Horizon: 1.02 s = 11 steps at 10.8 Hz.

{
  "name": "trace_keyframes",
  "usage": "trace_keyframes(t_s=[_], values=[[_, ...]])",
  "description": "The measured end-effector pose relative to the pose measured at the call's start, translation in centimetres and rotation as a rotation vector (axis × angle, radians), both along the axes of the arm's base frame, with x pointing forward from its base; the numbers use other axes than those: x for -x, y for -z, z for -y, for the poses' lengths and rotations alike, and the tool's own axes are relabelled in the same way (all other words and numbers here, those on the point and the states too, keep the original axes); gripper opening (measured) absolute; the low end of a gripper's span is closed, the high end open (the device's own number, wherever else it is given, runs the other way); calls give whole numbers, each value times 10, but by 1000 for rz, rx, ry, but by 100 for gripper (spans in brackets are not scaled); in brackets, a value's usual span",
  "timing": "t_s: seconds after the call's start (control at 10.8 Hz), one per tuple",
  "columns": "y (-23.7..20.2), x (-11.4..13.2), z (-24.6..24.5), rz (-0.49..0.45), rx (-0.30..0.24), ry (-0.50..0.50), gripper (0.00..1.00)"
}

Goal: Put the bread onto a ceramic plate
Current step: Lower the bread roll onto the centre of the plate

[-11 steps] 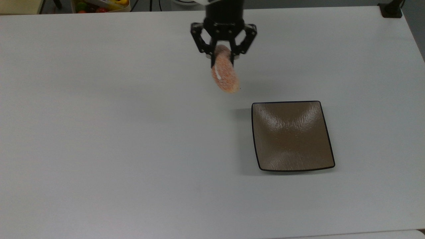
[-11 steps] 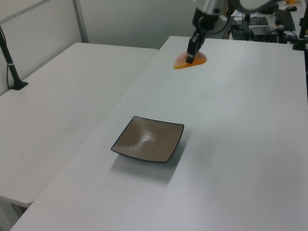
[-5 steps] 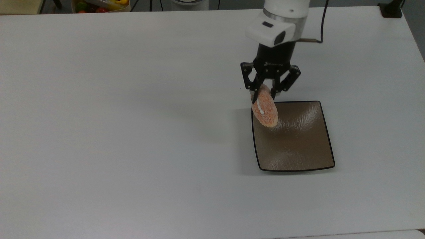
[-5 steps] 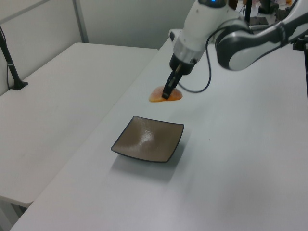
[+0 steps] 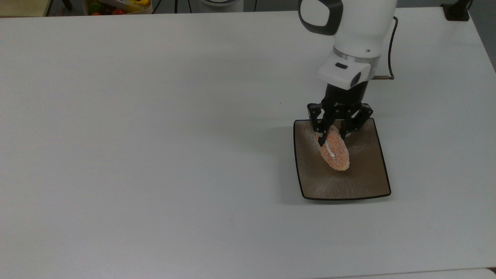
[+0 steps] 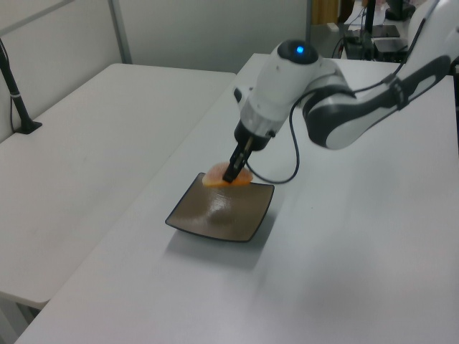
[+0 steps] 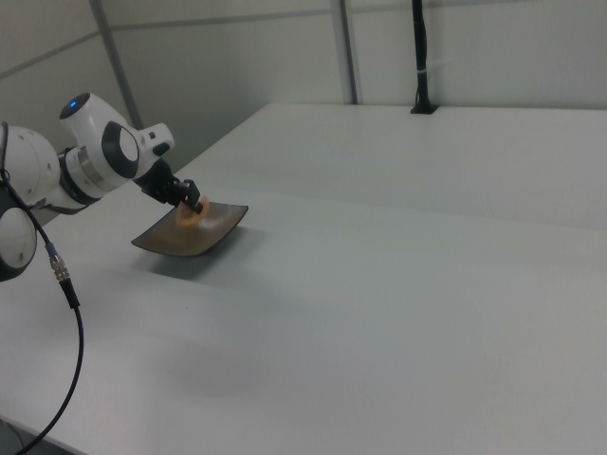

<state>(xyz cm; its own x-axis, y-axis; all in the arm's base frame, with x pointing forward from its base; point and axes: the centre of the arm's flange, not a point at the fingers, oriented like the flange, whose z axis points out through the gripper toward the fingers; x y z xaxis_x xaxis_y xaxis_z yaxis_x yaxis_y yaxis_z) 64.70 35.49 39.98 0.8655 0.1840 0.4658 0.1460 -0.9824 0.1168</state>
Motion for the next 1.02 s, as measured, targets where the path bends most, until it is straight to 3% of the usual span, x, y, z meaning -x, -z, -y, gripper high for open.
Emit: trace_keyframes(t_s=[0.65,0.92,1.02], values=[[81,3,-44,69,57,1,42],[82,1,-46,76,46,20,48],[82,1,-46,78,42,26,55]])
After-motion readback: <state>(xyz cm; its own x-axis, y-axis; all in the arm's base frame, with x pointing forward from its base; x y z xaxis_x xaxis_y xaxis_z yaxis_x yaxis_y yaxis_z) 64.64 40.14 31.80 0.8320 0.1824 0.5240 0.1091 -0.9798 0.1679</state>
